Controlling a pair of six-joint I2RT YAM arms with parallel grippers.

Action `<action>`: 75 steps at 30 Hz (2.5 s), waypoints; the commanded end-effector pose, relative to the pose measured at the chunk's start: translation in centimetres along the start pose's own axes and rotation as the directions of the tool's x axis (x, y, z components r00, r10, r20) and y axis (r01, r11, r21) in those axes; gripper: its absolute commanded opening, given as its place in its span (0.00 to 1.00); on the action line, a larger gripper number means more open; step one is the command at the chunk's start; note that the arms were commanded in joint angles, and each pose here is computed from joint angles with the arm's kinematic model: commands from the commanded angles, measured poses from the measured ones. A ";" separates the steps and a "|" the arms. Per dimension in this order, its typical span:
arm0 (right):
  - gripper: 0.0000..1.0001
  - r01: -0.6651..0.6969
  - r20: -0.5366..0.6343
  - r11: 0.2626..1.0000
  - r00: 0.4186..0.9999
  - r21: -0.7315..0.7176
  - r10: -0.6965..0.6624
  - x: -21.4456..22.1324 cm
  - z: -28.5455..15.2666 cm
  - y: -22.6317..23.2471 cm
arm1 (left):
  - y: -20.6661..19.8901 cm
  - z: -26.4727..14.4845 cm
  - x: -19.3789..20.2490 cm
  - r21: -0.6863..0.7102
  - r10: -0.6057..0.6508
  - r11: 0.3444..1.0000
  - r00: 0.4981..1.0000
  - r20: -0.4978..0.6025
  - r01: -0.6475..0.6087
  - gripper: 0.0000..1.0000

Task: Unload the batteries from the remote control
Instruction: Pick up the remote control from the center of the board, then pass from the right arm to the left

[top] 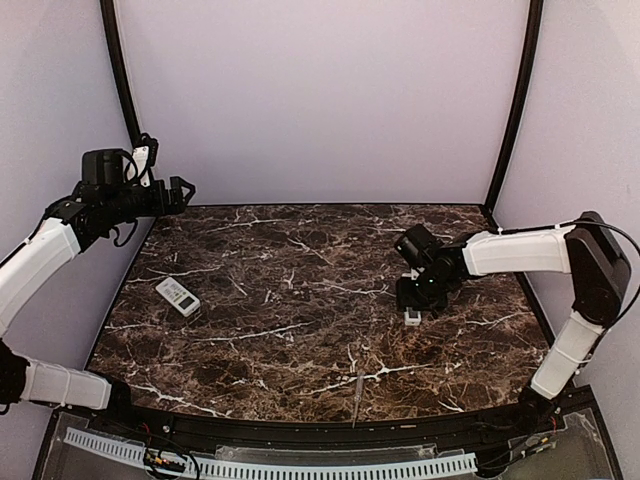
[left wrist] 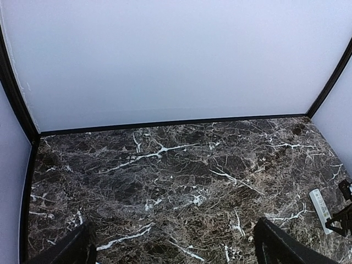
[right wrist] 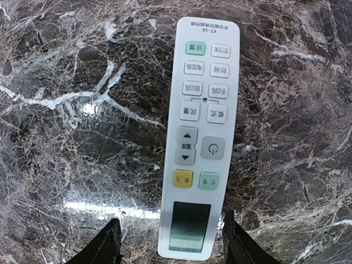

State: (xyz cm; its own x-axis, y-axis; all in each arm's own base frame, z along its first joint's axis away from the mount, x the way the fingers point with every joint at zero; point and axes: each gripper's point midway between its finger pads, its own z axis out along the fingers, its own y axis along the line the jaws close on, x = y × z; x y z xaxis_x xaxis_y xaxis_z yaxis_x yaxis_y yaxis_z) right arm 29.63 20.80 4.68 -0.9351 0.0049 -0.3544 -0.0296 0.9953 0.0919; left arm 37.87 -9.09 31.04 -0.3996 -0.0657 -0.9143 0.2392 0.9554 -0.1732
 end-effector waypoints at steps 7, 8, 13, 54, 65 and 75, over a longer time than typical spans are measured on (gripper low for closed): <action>0.56 0.009 -0.009 0.990 1.000 0.142 -0.008 0.3 1.1 -0.6 | 0.3 -0.3 0.8 -0.014 0.001 1.000 1.000 -0.019 -0.001 0.99; 0.56 0.007 -0.010 0.989 1.000 0.146 -0.006 0.4 1.2 -0.6 | 0.3 -0.3 0.7 -0.014 0.001 1.000 1.000 -0.019 -0.001 0.99; 0.52 -0.007 -0.009 0.986 1.000 0.168 0.009 0.5 1.4 -1.0 | 0.3 -0.3 0.8 -0.015 -0.001 1.000 1.000 -0.021 0.000 0.99; 0.05 0.534 0.472 0.208 0.835 -0.820 -0.284 -2.0 -23.8 19.1 | -19.6 -5.2 2.4 0.808 0.051 0.589 0.999 -0.001 -0.030 0.96; 0.04 0.513 0.498 -0.049 0.799 -0.857 -0.335 0.3 -28.3 20.6 | -26.7 -6.6 2.5 0.928 -0.041 0.359 0.995 -0.095 0.103 0.97; 0.03 0.499 0.478 -0.043 0.798 -0.865 -0.366 1.0 -27.1 21.4 | -28.5 -6.2 1.8 0.933 -0.081 0.306 0.982 -0.172 0.189 0.96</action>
State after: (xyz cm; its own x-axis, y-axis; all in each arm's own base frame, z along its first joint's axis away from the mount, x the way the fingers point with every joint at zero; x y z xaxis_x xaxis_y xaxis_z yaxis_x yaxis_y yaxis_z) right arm 18.92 38.92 30.07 -0.6085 -0.3252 -0.7238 -0.7481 -0.0689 0.6600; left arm 24.90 -34.45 34.03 -0.5709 -0.0491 -0.8195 0.8172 0.0622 -0.5730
